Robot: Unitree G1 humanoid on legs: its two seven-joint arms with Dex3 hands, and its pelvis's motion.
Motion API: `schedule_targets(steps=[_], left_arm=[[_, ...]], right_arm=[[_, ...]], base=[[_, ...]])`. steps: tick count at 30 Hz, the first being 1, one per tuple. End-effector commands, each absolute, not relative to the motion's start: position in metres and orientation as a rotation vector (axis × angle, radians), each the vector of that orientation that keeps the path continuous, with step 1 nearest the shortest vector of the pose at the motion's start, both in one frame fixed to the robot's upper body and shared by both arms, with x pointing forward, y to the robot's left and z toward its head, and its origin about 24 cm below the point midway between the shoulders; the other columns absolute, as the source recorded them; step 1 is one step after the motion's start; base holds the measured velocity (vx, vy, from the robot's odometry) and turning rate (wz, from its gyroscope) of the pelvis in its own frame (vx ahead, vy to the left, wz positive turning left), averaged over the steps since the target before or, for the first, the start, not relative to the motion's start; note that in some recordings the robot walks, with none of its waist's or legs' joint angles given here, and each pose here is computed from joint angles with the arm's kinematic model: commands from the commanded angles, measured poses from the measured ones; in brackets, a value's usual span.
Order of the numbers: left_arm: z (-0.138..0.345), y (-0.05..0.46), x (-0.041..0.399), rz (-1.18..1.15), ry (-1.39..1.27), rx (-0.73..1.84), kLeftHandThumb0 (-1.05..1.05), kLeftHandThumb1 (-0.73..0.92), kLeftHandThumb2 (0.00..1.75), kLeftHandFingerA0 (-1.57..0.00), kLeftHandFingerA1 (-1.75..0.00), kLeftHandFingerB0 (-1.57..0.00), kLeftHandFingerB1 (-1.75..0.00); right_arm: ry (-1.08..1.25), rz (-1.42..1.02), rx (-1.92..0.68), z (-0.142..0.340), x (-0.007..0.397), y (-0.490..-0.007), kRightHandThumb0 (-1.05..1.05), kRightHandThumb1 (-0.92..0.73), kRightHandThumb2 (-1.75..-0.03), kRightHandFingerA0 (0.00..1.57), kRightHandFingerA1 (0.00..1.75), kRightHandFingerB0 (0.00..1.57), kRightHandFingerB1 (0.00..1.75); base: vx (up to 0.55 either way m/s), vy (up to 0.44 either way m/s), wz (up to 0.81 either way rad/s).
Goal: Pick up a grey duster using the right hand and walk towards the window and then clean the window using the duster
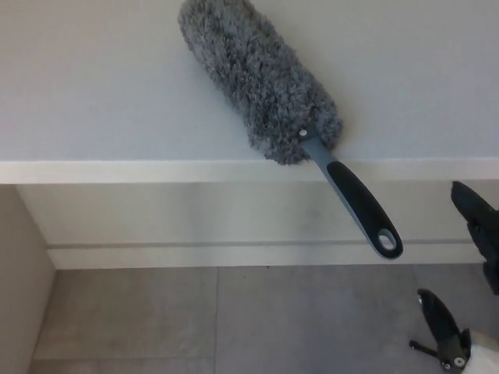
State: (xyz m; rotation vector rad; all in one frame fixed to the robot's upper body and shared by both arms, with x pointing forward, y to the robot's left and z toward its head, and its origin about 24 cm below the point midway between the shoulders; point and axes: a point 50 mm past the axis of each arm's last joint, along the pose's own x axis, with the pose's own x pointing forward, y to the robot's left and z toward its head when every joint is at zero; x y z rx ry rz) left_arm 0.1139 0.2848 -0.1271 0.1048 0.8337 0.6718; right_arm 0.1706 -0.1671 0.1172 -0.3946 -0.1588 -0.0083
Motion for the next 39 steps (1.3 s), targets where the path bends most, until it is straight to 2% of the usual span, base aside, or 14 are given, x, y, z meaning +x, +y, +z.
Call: schedule_targets(steps=[1,4,10,11,15,16,18,19,24,25,28,29,36,39], left_arm=[[-0.116,0.291,0.112,0.755,0.669,0.138,0.01,0.52,1.10,-1.04,-1.17,-1.00,-0.87],[-0.118,0.292,0.109,0.763,0.689,0.126,0.02,0.56,1.02,-1.07,-1.14,-0.97,-0.82],[-0.118,0.292,0.108,0.761,0.677,0.135,0.00,0.54,1.07,-1.08,-1.15,-0.97,-0.86],[-0.119,0.294,0.105,0.772,0.687,0.124,-0.01,0.55,1.04,-1.06,-1.13,-0.99,-0.80],[-0.119,0.295,0.104,0.777,0.691,0.120,-0.01,0.55,1.04,-1.06,-1.13,-0.99,-0.80],[-0.118,0.295,0.105,0.775,0.688,0.136,0.02,0.53,1.07,-1.06,-1.17,-0.98,-0.85],[-0.117,0.295,0.105,0.774,0.687,0.144,0.02,0.53,1.07,-1.06,-1.17,-0.98,-0.85],[-0.117,0.295,0.106,0.774,0.684,0.139,0.00,0.51,1.13,-1.03,-1.14,-0.97,-0.89],[-0.117,0.294,0.106,0.775,0.677,0.132,0.00,0.51,1.13,-1.03,-1.14,-0.97,-0.89],[-0.118,0.294,0.106,0.773,0.678,0.123,0.01,0.53,1.08,-1.04,-1.14,-0.98,-0.88],[-0.118,0.293,0.105,0.772,0.677,0.120,0.01,0.53,1.08,-1.04,-1.14,-0.98,-0.88],[-0.118,0.293,0.104,0.774,0.676,0.118,-0.02,0.54,1.07,-1.06,-1.18,-0.98,-0.89],[-0.118,0.295,0.100,0.783,0.679,0.141,-0.01,0.50,1.13,-1.04,-1.17,-0.98,-0.88],[-0.117,0.297,0.100,0.789,0.680,0.136,-0.01,0.50,1.13,-1.05,-1.17,-0.98,-0.88]], right_arm=[[0.084,0.011,-0.548,0.112,0.197,-0.164,-0.96,-0.59,-0.97,0.00,0.00,0.10,0.20],[0.100,0.006,-0.543,0.112,0.203,-0.165,-0.95,-0.59,-0.96,0.00,0.01,0.09,0.23],[0.126,-0.005,-0.569,0.112,0.209,-0.166,-0.96,-0.59,-0.97,0.00,0.00,0.10,0.24],[0.131,-0.031,-0.607,0.114,0.215,-0.170,-0.86,-0.55,-0.94,0.03,0.13,0.12,0.32],[0.140,-0.045,-0.626,0.116,0.219,-0.172,-0.86,-0.55,-0.94,0.03,0.13,0.12,0.32],[0.129,-0.045,-0.637,0.117,0.222,-0.172,-0.84,-0.53,-0.92,0.06,0.25,0.15,0.37],[0.129,-0.046,-0.644,0.118,0.224,-0.171,-0.84,-0.53,-0.92,0.06,0.25,0.15,0.37],[0.120,-0.028,-0.659,0.120,0.225,-0.168,-0.83,-0.55,-0.92,0.06,0.33,0.14,0.39],[0.115,-0.004,-0.686,0.122,0.226,-0.162,-0.83,-0.55,-0.92,0.06,0.33,0.14,0.39],[0.137,0.014,-0.660,0.121,0.230,-0.159,-0.79,-0.64,-0.60,0.08,0.36,0.25,0.29],[0.152,0.020,-0.650,0.121,0.232,-0.158,-0.79,-0.64,-0.60,0.08,0.36,0.25,0.29],[0.178,0.032,-0.656,0.118,0.235,-0.160,-0.83,-0.55,-0.89,0.04,0.36,0.19,0.43],[0.266,0.051,-0.711,0.114,0.243,-0.169,-0.78,-0.54,-0.89,0.05,0.36,0.21,0.43],[0.259,0.078,-0.736,0.117,0.244,-0.169,-0.84,-0.57,-0.89,0.05,0.39,0.21,0.42]], base=[[0.00,0.000,0.00],[0.00,0.000,0.00],[0.00,0.000,0.00],[0.00,0.000,0.00],[0.00,0.000,0.00],[0.00,0.000,0.00],[0.00,0.000,0.00],[0.00,0.000,0.00],[0.00,0.000,0.00],[0.00,0.000,0.00],[0.00,0.000,0.00],[0.00,0.000,0.00],[0.00,0.000,0.00],[0.00,0.000,0.00]])
